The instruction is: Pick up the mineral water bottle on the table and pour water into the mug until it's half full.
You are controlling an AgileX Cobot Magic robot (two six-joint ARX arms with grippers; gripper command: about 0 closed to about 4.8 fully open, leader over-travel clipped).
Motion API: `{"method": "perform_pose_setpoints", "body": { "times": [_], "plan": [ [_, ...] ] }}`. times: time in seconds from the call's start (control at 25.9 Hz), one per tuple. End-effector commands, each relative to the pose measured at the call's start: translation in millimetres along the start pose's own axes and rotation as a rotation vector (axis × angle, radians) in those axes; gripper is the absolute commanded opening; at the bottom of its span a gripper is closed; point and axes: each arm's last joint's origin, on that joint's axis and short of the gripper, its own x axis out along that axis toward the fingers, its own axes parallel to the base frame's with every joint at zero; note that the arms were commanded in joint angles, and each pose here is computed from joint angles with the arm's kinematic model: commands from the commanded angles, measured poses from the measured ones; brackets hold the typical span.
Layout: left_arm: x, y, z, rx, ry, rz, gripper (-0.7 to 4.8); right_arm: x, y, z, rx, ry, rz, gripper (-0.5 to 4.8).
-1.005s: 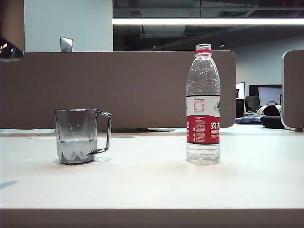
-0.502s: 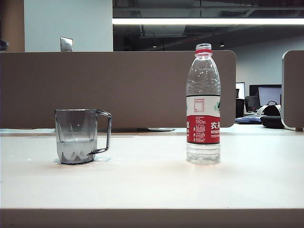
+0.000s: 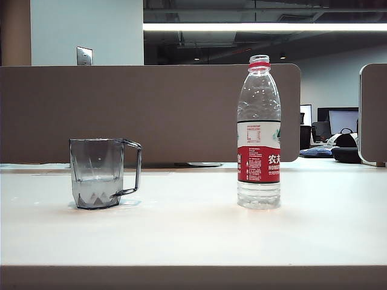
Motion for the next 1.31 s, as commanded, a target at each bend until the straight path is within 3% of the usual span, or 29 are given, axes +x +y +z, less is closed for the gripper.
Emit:
{"method": "perform_pose_setpoints", "body": {
  "times": [0.04, 0.19, 0.5, 1.31],
  "plan": [
    [0.1, 1.1, 2.3, -0.005, -0.014, 0.022, -0.05, 1.2, -7.6, 0.3, -0.023, -0.015, -0.072, -0.05],
    [-0.1, 3.3, 2.4, 0.006, -0.014, 0.098, -0.05, 1.3, -15.0, -0.2, -0.017, -0.010, -0.147, -0.05],
    [-0.3, 5.1, 2.0, 0.005, -0.010, 0.161, -0.05, 1.2, -17.1, -0.5, -0.017, -0.006, -0.169, -0.05],
    [-0.3, 4.8, -1.0, 0.004, 0.020, 0.156, -0.05, 1.2, -17.0, -1.3, -0.017, 0.002, -0.169, -0.05]
  ]
}}
